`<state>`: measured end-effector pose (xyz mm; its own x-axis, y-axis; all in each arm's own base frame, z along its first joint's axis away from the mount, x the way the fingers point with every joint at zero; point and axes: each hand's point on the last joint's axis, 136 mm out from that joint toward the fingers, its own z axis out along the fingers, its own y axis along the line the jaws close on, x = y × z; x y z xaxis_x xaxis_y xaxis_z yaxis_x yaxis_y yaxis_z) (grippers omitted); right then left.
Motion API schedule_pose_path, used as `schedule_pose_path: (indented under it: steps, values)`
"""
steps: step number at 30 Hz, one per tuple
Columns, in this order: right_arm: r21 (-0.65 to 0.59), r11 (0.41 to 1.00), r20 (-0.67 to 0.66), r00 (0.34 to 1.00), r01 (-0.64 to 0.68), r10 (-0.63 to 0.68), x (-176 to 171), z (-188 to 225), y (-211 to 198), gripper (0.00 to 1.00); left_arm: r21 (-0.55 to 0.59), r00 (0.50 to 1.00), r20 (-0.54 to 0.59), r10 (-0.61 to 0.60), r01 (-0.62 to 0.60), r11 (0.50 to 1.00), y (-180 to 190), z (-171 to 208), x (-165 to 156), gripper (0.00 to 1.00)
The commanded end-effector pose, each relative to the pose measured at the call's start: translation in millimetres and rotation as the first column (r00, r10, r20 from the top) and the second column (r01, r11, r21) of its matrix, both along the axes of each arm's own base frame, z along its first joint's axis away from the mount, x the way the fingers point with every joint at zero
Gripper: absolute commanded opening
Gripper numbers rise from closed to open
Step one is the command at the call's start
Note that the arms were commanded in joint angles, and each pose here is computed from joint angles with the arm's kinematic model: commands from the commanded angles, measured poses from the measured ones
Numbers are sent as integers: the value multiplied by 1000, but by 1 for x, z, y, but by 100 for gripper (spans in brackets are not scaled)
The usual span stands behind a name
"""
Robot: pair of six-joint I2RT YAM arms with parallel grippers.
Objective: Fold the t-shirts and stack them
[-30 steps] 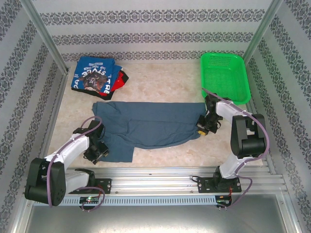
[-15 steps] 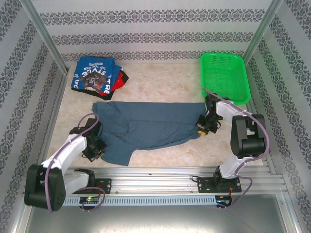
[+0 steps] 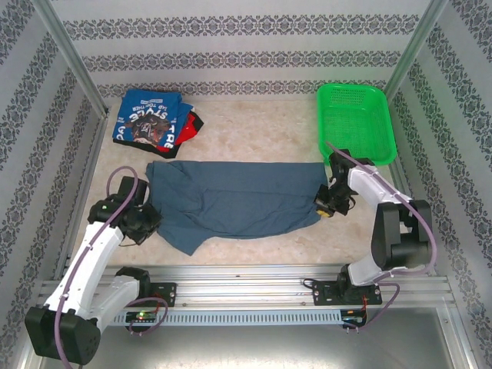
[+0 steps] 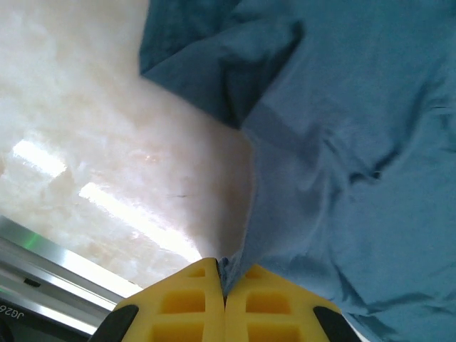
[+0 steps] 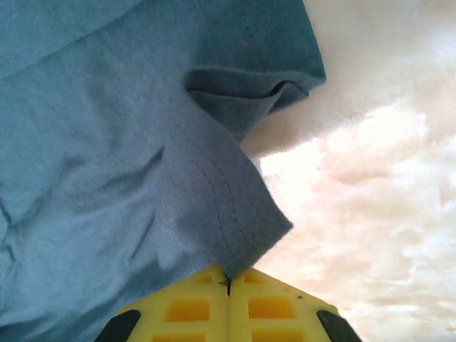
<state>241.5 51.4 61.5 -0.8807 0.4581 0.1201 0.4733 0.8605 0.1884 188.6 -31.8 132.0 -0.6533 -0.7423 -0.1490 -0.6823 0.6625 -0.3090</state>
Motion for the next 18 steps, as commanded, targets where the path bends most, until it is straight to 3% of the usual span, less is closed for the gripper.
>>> schedule_pose_path:
  steps: [1,9,18]
  values:
    - [-15,1000,-42,999,1,-2,-19,8,-7,8,22,999,-17,-32,33,999,2,11,-1,0]
    - [-6,1000,-40,999,12,-13,-27,22,-8,8,32,998,46,-45,44,999,3,34,13,0]
    - [0,1000,-7,1000,15,-15,-21,38,-11,8,91,984,164,-77,63,994,8,83,43,0]
